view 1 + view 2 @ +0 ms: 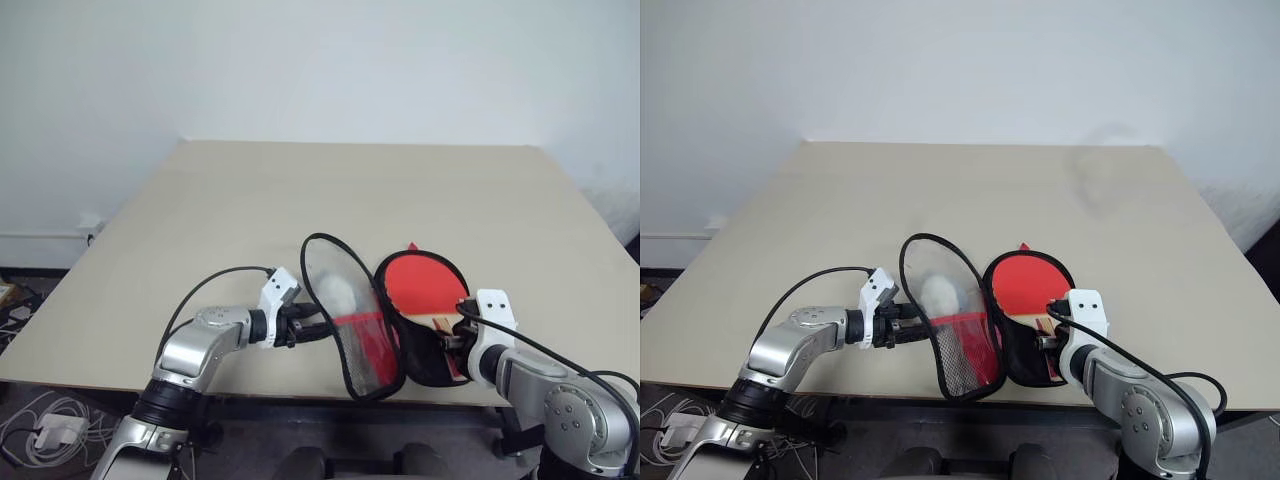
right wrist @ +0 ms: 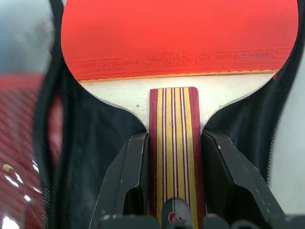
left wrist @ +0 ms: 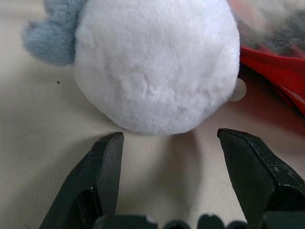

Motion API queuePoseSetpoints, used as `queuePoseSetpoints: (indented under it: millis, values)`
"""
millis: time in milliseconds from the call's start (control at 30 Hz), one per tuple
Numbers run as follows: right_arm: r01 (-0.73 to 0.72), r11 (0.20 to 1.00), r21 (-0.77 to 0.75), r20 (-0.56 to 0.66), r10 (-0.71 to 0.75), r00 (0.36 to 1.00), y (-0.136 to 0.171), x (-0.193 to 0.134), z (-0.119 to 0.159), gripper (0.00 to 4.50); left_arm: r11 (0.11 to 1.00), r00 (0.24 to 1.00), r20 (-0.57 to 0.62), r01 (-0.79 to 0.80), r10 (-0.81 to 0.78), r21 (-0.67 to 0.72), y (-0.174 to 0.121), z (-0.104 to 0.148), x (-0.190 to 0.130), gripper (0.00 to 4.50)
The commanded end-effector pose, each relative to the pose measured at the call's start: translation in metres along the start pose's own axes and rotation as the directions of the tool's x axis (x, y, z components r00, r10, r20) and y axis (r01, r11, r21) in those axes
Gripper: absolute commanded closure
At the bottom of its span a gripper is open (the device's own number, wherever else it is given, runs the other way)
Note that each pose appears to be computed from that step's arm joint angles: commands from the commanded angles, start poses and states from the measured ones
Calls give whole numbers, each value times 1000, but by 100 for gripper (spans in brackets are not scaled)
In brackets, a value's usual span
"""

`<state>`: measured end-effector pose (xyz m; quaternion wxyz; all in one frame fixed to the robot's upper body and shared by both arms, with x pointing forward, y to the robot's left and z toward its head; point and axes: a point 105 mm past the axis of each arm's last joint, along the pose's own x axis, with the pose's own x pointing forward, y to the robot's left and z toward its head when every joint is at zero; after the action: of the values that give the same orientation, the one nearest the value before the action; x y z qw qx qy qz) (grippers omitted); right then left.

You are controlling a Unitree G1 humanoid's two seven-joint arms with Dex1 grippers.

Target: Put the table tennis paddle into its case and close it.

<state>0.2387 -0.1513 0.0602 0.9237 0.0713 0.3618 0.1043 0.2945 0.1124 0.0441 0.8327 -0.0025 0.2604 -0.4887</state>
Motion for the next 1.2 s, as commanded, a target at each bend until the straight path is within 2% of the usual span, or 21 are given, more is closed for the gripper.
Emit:
queuePoseSetpoints:
  millis: [33, 300, 467, 567, 633, 733, 867, 967, 1067, 1133, 1200]
  values:
    - [25, 1000, -13, 15, -25, 1000, -2, -4, 2, 330, 999, 1000, 15, 9, -10, 35, 0, 8, 1, 112]
    - [46, 999, -6, 23, -46, 999, -2, 7, 4, 330, 999, 1000, 12, 8, -8, 36, 0, 5, -1, 112]
    - [49, 999, -13, 52, -48, 997, -3, 10, 10, 168, 999, 1000, 8, 1, -1, 35, 2, 2, -4, 112]
    - [-33, 998, -46, 63, 35, 997, 7, 4, 13, 64, 999, 1000, 7, -4, 4, 34, 3, 2, -4, 112]
    - [-78, 994, -76, 126, 87, 988, 12, -5, 24, 3, 999, 1000, 8, -5, 5, 34, 3, 2, -4, 112]
    - [-201, 968, -150, 287, 237, 928, 13, -40, 53, 3, 1000, 1000, 21, 14, -15, 18, -1, 3, -3, 112]
    - [-293, 926, -239, 416, 370, 830, 7, -78, 88, 3, 994, 994, 18, 109, -109, -8, -15, 7, -5, 112]
    - [-273, 929, -252, 506, 367, 780, -2, -90, 111, 3, 986, 986, -21, 165, -165, 24, -21, 4, -10, 112]
    - [-253, 941, -226, 557, 338, 759, -10, -91, 122, 3, 972, 973, -46, 229, -227, 58, -30, 7, -13, 112]
    - [-220, 958, -184, 581, 287, 762, -17, -85, 126, 3, 964, 969, -33, 248, -246, 93, -34, 15, -10, 112]
    - [-184, 976, -117, 602, 217, 768, -27, -77, 129, 3, 959, 964, 18, 260, -264, 110, -39, 34, -1, 112]
